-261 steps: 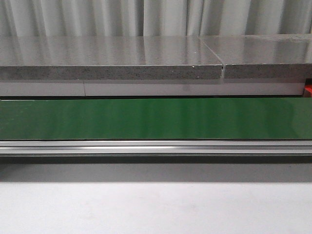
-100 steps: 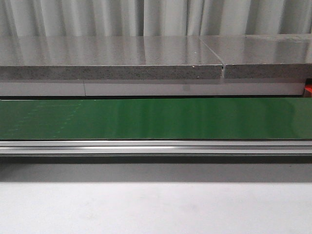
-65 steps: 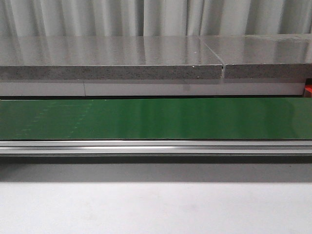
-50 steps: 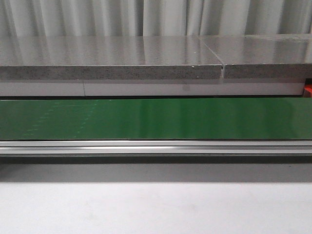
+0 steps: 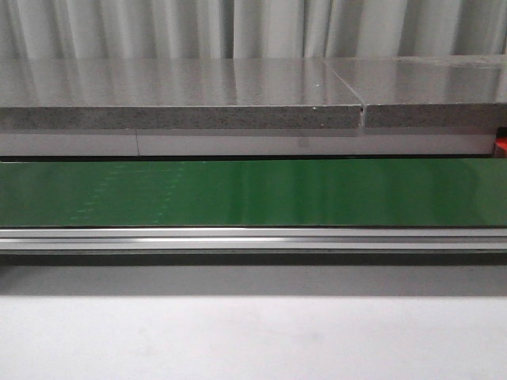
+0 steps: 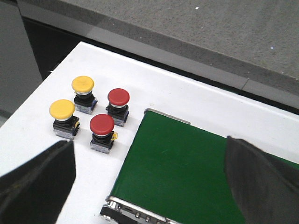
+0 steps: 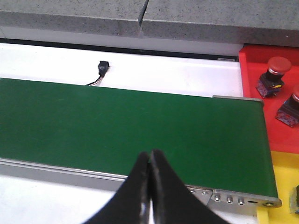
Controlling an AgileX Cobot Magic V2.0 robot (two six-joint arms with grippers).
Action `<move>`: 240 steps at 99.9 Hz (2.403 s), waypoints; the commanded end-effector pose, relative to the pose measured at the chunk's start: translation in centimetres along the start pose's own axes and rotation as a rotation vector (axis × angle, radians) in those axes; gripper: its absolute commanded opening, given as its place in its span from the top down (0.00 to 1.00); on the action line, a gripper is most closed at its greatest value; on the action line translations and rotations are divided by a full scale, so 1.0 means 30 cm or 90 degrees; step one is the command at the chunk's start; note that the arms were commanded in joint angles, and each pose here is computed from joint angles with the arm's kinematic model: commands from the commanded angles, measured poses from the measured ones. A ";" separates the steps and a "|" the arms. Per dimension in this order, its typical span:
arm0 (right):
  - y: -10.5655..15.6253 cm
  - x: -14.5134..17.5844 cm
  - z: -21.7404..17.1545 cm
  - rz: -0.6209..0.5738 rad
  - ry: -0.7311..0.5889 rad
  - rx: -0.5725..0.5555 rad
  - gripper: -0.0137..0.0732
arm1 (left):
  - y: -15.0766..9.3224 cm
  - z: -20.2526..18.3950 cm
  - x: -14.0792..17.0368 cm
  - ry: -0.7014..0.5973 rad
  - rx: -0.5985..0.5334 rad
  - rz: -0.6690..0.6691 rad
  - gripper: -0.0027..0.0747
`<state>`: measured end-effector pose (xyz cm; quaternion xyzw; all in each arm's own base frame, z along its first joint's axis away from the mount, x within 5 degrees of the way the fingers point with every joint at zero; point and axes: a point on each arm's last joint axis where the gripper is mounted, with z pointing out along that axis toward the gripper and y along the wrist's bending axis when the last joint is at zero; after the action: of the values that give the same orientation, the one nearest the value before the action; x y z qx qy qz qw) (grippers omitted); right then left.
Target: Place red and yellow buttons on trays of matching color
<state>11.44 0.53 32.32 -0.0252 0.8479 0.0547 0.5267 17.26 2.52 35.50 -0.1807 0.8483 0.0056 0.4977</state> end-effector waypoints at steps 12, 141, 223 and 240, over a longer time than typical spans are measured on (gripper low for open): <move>-0.002 -0.040 -0.012 0.001 -0.050 0.009 0.92 | -0.004 0.166 -0.102 0.009 -0.025 -0.032 0.15; -0.002 -0.040 -0.012 0.001 -0.050 0.009 0.92 | 0.136 0.812 0.028 0.214 -0.122 -0.089 0.17; -0.002 -0.040 -0.012 0.001 -0.050 0.009 0.92 | 0.121 0.738 -0.042 0.165 -0.111 -0.084 0.99; -0.002 -0.040 -0.012 0.001 -0.050 0.009 0.92 | 0.087 0.609 -0.122 0.116 -0.096 -0.076 0.99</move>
<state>11.44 0.53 32.32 -0.0252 0.8479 0.0547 0.5267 34.43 10.14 23.99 -0.2780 0.9014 0.0275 0.3308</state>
